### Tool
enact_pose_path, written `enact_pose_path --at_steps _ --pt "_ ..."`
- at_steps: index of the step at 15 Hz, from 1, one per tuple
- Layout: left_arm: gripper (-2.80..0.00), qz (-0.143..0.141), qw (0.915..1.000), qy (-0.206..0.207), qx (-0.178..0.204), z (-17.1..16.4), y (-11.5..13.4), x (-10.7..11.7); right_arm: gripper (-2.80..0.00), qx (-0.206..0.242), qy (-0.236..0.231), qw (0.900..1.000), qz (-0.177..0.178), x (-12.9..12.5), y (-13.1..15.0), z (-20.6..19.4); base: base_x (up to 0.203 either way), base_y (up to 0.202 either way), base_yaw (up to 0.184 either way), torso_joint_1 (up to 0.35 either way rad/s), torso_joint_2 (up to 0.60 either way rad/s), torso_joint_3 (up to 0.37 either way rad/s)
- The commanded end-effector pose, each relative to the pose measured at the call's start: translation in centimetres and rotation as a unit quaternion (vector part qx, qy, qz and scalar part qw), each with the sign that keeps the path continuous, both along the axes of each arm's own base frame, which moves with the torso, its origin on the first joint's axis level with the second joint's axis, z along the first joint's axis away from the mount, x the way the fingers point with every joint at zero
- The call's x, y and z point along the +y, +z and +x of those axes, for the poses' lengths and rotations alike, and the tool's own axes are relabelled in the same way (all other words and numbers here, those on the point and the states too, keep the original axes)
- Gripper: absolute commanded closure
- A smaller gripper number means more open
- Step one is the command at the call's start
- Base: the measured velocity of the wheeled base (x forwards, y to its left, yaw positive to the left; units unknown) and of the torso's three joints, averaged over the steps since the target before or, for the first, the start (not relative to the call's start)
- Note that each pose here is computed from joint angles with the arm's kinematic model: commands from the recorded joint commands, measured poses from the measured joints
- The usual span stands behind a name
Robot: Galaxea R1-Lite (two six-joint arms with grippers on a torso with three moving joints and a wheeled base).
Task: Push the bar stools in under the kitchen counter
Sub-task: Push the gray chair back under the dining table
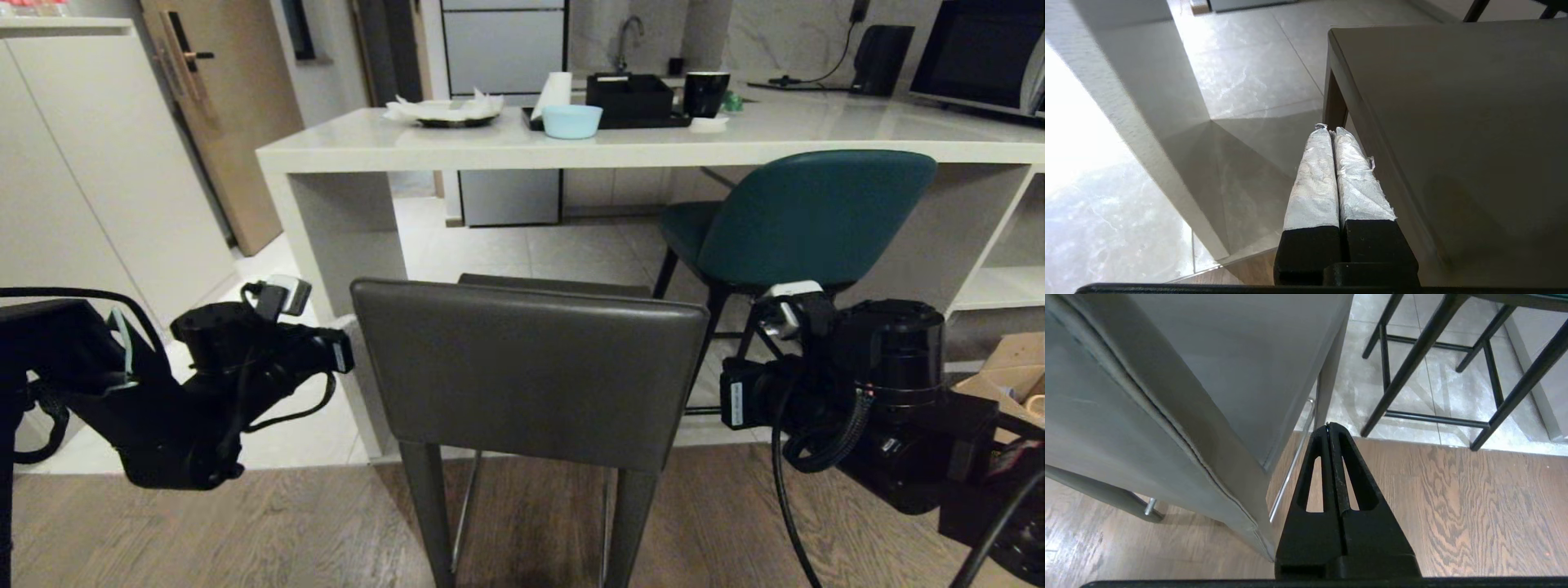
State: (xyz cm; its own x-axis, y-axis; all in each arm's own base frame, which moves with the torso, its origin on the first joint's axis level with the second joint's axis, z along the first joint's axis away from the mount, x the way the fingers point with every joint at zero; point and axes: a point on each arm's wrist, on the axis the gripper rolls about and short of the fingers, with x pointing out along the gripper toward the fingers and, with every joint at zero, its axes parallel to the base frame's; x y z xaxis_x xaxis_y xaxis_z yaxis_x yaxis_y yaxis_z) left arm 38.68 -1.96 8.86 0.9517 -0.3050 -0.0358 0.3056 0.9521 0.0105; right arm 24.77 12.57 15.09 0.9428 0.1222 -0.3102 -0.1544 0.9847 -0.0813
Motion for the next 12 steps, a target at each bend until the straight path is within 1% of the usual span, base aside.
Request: enact_pose_path --at_steps 1,3,5,7,9,12 --pt "0.00 0.002 0.9999 -0.008 -0.007 1.4 0.6 -0.8 0.00 0.004 -0.001 1.000 -0.002 0.2 -0.4 0.3 0.000 0.000 0.000 0.000 0.00 0.000" --pt "0.00 0.013 0.9994 -0.024 -0.021 1.6 1.5 -2.8 0.00 0.000 -0.003 1.000 0.000 0.4 -0.3 0.7 0.000 0.000 0.000 0.000 0.00 0.000" --pt "0.00 0.012 0.9987 -0.034 -0.035 0.6 3.0 -3.6 0.00 -0.003 -0.014 1.000 -0.003 0.8 -0.4 1.5 0.000 0.000 0.000 0.000 0.00 0.000" --pt "0.00 0.012 0.9983 -0.043 -0.037 -0.4 3.7 -3.9 0.00 -0.004 -0.017 1.000 -0.003 1.2 -0.7 2.4 0.000 0.000 0.000 0.000 0.00 0.000" --pt "0.00 0.012 0.9981 -0.046 -0.038 -1.4 4.3 -3.8 0.00 -0.015 -0.020 1.000 0.002 1.6 -1.2 3.2 0.000 0.000 0.000 0.000 0.00 0.000" --pt "0.00 0.013 0.9983 -0.047 -0.031 -2.6 4.5 -3.7 0.00 -0.018 -0.024 1.000 0.003 1.6 -1.3 3.5 0.000 0.000 0.000 0.000 0.00 0.000"
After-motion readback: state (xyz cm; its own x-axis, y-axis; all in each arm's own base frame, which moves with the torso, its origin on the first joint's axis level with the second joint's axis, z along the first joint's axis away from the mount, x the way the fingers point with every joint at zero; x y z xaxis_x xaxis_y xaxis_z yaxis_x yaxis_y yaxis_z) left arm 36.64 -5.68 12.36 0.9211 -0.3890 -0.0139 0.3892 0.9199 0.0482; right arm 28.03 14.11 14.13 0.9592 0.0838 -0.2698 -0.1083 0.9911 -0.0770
